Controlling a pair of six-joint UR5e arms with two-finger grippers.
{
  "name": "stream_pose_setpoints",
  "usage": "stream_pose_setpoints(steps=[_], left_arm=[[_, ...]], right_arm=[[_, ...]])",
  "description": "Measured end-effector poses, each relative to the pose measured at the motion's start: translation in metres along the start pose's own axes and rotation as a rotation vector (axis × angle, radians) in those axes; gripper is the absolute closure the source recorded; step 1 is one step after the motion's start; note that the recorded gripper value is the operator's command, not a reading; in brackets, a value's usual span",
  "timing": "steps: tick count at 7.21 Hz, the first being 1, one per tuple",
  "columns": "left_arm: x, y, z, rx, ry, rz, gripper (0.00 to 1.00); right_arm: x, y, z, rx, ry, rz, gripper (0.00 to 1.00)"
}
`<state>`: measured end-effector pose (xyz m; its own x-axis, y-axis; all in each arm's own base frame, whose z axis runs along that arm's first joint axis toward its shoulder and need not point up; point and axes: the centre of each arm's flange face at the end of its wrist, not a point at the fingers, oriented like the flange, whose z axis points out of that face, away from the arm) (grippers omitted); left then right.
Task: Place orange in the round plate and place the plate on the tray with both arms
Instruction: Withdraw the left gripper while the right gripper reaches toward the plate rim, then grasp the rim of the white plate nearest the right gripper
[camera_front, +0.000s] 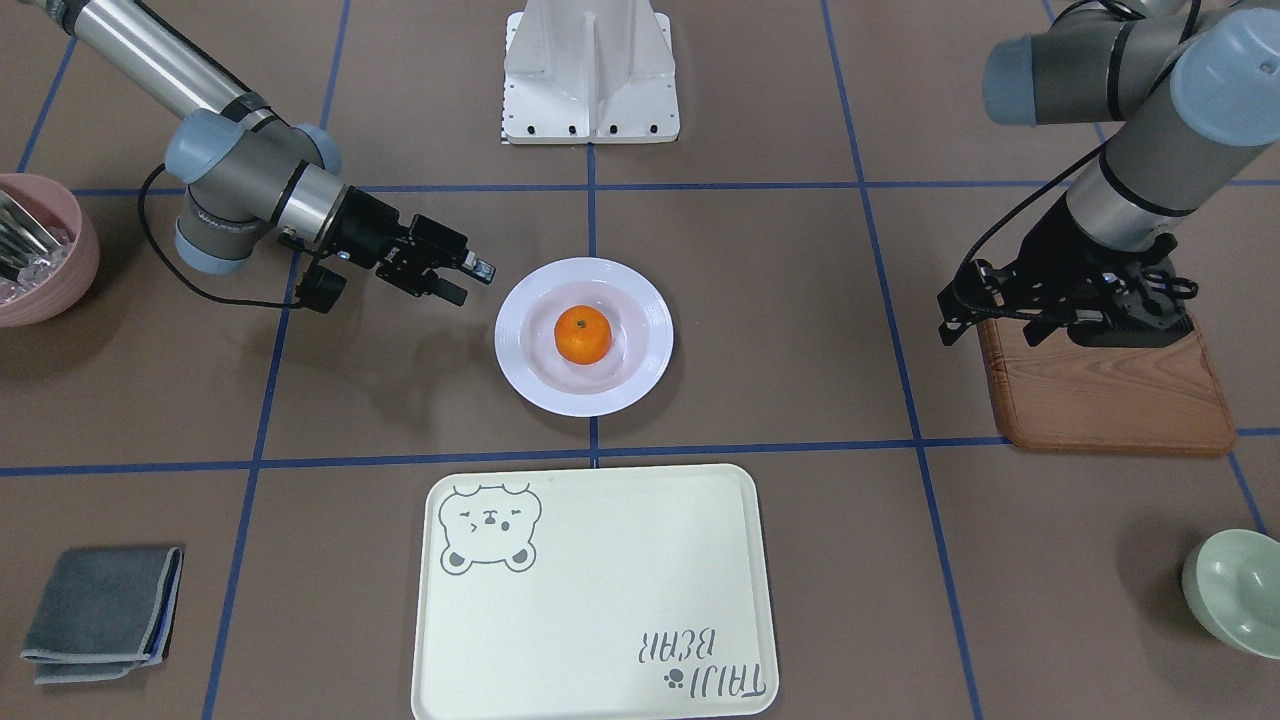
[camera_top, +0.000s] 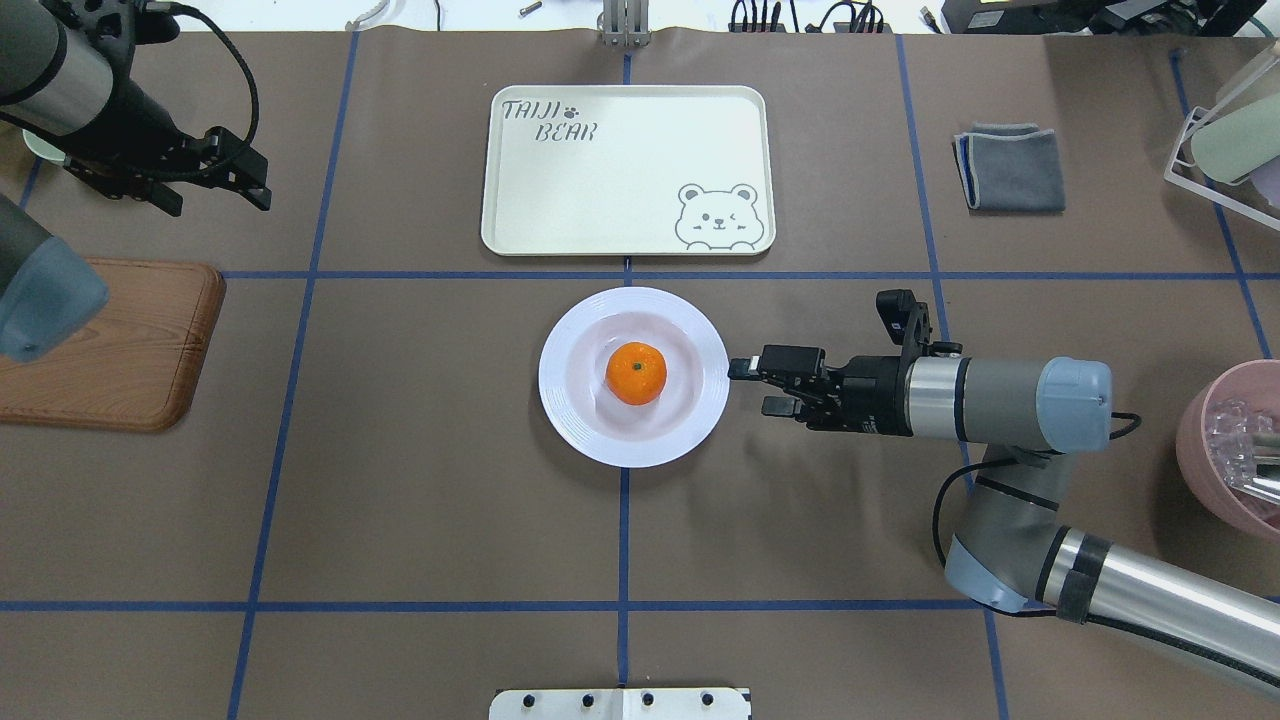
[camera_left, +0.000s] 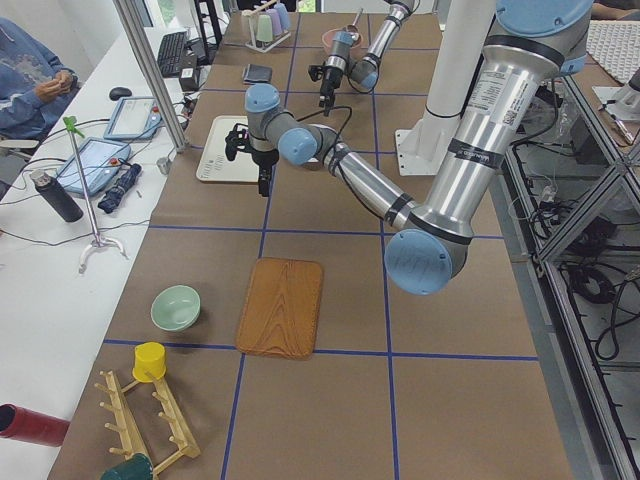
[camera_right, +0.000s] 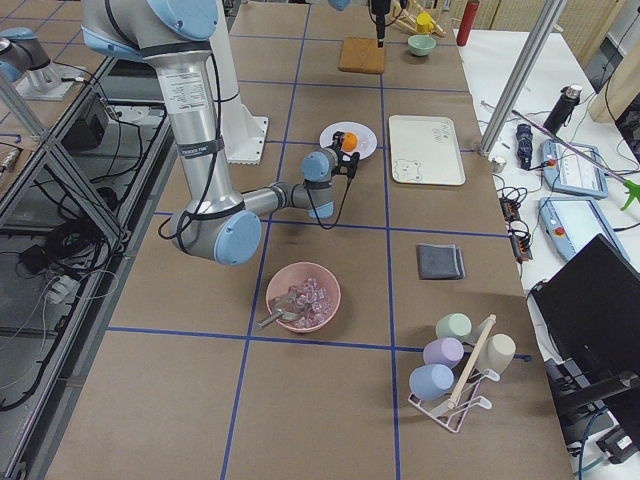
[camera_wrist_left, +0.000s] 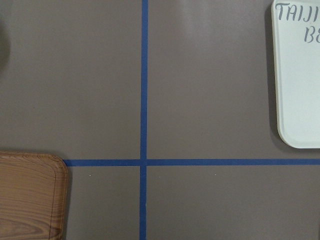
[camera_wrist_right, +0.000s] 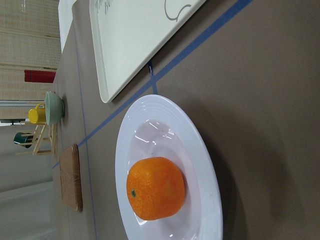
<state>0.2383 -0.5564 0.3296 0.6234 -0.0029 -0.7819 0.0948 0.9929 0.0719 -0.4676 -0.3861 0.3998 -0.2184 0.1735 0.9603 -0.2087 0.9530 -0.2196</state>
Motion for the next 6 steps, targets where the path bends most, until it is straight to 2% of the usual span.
stream_pose_setpoints(steps=[2, 6], left_arm=[[0.0, -0.001, -0.001, 0.002, 0.0, -0.001, 0.02], [-0.005, -0.005, -0.007, 0.013, -0.001, -0.01, 0.02]], right_arm=[[0.004, 0.001, 0.012, 0.004, 0.008, 0.003, 0.02], [-0.003, -0.001, 0.031, 0.037, -0.011, 0.017, 0.03]])
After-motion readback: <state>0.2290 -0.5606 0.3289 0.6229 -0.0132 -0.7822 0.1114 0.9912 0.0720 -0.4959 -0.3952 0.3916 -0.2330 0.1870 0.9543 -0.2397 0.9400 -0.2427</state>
